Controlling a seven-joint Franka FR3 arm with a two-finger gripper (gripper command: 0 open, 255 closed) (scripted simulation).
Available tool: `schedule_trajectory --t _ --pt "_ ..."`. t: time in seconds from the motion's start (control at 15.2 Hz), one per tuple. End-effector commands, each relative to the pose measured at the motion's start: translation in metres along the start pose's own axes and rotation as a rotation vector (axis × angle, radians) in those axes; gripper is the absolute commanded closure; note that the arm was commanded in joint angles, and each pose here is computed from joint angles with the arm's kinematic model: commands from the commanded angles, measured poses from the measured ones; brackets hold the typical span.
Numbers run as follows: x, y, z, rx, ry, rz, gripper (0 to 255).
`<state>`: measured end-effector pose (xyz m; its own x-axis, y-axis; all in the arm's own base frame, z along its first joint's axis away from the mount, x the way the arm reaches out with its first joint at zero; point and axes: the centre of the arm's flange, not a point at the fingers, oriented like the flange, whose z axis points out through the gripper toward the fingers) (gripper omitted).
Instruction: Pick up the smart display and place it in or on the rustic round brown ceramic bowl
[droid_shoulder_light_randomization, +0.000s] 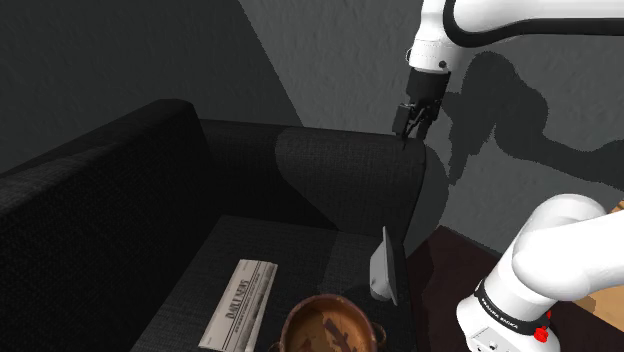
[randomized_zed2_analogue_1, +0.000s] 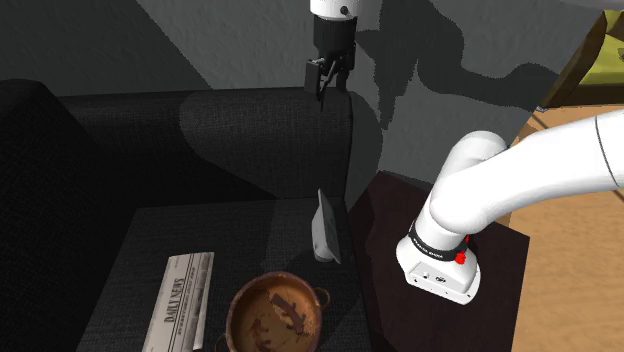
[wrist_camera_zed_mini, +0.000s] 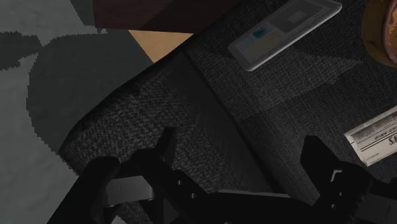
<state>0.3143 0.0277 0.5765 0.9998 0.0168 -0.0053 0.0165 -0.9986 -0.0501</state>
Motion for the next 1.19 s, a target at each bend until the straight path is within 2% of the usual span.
schedule_trajectory --t 0.0,0.59,1.12 --pt "0.0 0.0 0.0 0.0 0.0 0.0 0" --pt "-0.045 -0.054 0.102 -0.063 0.028 0.419 0" --pt "-0.062 -0.109 0.196 -0.119 0.052 0.791 0"
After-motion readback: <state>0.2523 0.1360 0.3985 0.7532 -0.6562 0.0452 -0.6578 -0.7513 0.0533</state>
